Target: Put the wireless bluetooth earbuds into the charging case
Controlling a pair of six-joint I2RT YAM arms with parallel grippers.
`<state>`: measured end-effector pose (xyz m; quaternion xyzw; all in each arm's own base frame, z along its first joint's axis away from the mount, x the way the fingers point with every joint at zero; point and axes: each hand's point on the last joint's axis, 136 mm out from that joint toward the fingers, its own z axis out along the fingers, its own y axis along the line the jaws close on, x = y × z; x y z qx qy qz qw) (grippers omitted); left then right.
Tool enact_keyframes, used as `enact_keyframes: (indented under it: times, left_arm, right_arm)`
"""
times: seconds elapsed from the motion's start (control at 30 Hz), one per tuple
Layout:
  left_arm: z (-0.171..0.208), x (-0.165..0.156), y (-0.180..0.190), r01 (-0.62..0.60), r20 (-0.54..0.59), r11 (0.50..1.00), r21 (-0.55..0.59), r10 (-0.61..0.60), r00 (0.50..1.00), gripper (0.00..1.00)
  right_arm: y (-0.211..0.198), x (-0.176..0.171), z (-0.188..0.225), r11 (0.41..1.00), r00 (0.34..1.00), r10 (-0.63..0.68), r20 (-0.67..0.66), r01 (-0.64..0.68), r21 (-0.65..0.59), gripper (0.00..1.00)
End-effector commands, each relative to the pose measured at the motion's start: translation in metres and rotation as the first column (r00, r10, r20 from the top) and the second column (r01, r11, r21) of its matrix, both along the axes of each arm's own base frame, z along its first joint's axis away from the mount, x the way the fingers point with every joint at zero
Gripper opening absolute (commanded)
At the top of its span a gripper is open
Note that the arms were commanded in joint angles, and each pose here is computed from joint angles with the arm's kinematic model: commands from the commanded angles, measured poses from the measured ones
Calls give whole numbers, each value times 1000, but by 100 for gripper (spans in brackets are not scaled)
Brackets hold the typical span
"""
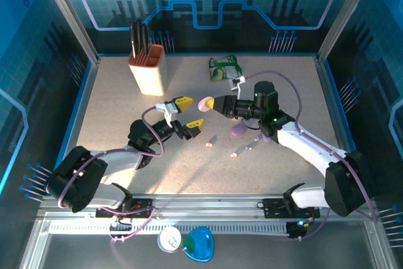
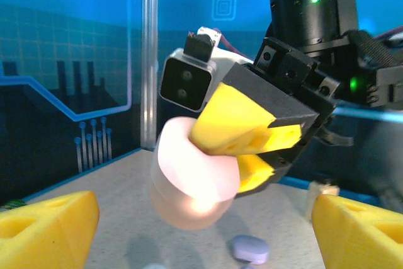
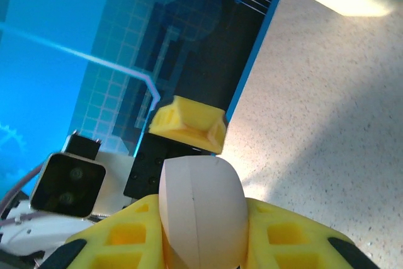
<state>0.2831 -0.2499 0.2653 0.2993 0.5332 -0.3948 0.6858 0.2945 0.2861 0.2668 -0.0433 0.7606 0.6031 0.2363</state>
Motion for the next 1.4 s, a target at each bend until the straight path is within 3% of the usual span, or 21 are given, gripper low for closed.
enact_keyframes:
  times: [0.0, 0.47, 0.57, 0.7, 1.37]
  left_arm:
    - [4, 9, 1, -97, 150, 994, 56, 88, 985, 87]
    - [4, 25, -15, -61, 108, 997, 44, 56, 993, 83]
    - [5, 25, -18, -35, 91, 999, 35, 31, 995, 78]
    - [5, 25, -20, -22, 79, 999, 28, 20, 997, 65]
    - [9, 26, -25, 7, 67, 1000, 14, -8, 998, 51]
  right_arm:
    - [0, 3, 7, 997, 995, -40, -92, 46, 63, 11]
    - [11, -2, 6, 977, 981, 3, -193, 38, 211, 13]
    - [13, -4, 5, 978, 981, 13, -193, 28, 208, 13]
    - [13, -4, 7, 975, 983, 19, -185, 23, 220, 13]
    - [19, -1, 0, 973, 976, 42, -216, 9, 230, 14]
